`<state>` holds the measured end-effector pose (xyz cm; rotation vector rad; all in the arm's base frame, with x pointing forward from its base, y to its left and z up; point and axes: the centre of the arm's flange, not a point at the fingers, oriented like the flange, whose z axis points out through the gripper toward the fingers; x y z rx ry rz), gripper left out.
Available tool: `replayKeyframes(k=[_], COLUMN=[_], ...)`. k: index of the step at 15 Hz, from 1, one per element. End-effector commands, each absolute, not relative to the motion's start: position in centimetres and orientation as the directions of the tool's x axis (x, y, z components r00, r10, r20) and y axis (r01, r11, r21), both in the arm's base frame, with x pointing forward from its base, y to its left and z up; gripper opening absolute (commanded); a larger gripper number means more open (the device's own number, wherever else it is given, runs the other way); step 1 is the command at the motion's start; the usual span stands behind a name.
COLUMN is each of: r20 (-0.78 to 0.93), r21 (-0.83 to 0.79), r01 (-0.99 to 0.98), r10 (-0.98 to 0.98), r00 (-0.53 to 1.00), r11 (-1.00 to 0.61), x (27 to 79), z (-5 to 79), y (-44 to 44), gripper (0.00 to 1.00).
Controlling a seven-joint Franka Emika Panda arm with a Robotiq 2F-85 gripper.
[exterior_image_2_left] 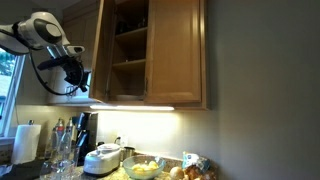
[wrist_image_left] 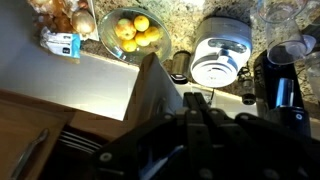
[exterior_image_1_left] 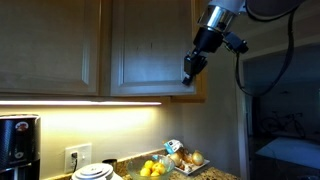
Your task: Close the top left cupboard door
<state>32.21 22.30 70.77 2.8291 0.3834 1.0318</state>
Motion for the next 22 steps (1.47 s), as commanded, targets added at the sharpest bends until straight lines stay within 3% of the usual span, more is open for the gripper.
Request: replayKeyframes(k=[1, 11, 19, 20, 22], r20=[0.684, 0.806, 0.713, 0.697, 0.660], r21=[0.153, 0.090, 0.051, 0.034, -0.012], r01=[0.137, 0.069, 0.217, 0.224, 0.215], r10=[0.205, 0.114, 0.187, 0.183, 0.154], r00=[0.700, 0.581, 0.676, 0.693, 0.736], r11=[-0.979, -0.993, -0.975, -0.974, -0.976], x=[35.0, 45.7, 42.7, 41.9, 40.6], z=[72.2, 76.8, 70.2, 69.0, 66.7], y=[18.1, 8.6, 12.0, 12.5, 13.0], gripper=[0.05, 0.06, 0.06, 0.31, 0.35])
